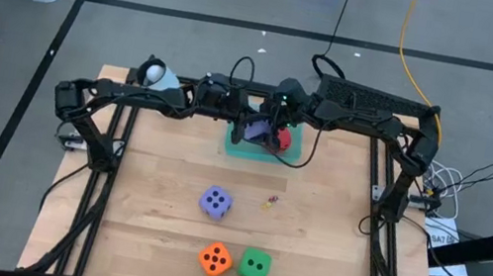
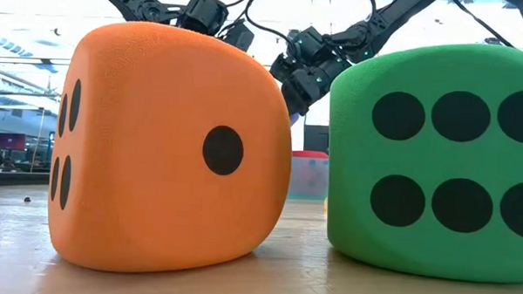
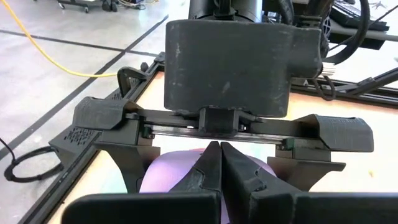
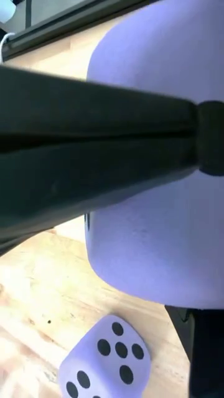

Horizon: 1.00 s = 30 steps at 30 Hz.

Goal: Pick & Place Dice
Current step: Put the large bottom right purple die into the bin, then put the large purple die into the bin

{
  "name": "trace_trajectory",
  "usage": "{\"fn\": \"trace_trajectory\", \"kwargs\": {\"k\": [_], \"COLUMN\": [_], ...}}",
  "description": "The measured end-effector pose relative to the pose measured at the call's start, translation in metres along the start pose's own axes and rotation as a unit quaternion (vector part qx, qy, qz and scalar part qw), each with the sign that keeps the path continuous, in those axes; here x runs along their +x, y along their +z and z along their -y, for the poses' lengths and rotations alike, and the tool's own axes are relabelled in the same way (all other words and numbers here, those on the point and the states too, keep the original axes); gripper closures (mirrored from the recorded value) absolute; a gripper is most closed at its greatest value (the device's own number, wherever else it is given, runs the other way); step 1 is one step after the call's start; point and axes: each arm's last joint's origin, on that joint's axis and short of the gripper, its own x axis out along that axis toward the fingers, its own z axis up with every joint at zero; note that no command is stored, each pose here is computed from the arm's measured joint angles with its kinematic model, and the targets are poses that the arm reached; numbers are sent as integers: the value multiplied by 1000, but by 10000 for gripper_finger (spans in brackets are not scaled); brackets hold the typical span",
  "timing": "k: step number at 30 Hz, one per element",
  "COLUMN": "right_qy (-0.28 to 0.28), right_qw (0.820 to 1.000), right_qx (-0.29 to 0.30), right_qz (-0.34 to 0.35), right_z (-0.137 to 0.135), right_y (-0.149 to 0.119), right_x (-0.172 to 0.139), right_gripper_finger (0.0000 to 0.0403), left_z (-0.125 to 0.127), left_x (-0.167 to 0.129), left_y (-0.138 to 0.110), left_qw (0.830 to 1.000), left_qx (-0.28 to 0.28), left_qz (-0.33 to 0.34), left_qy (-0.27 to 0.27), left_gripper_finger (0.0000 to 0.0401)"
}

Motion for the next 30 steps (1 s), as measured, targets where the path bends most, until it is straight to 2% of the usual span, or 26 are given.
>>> {"fn": "trace_trajectory", "kwargs": {"k": [7,10,12,14,16,19,23,27,30], "right_qy": [-6,-32,-28,-3,12,2,-10,-8,-14], "right_qw": [1000,999,1000,999,998,999,998,999,998], "right_qx": [9,10,0,-4,3,18,11,16,7], "right_qz": [1,-13,3,50,69,52,55,45,57], "right_z": [7,8,9,9,9,12,14,12,7], "right_y": [-2,-4,1,14,18,10,12,10,18], "right_x": [-4,-4,-5,-12,-15,-10,-14,-12,-22], "right_gripper_finger": [29,20,9,7,6,5,4,4,4], "left_z": [-3,-4,-5,-8,-11,-15,-19,-16,-14], "left_x": [-1,-1,-1,-1,3,1,4,-2,-8], "left_y": [0,-3,-12,-19,-37,-24,-37,-18,-20], "left_qw": [1000,1000,999,996,990,993,990,996,994], "left_qx": [-13,-17,-24,-31,-45,-36,-33,-8,0], "left_qz": [-3,-15,-44,-76,-127,-91,-125,-72,-94], "left_qy": [9,17,21,33,45,60,61,56,57], "left_gripper_finger": [400,400,400,399,400,400,400,400,400]}}
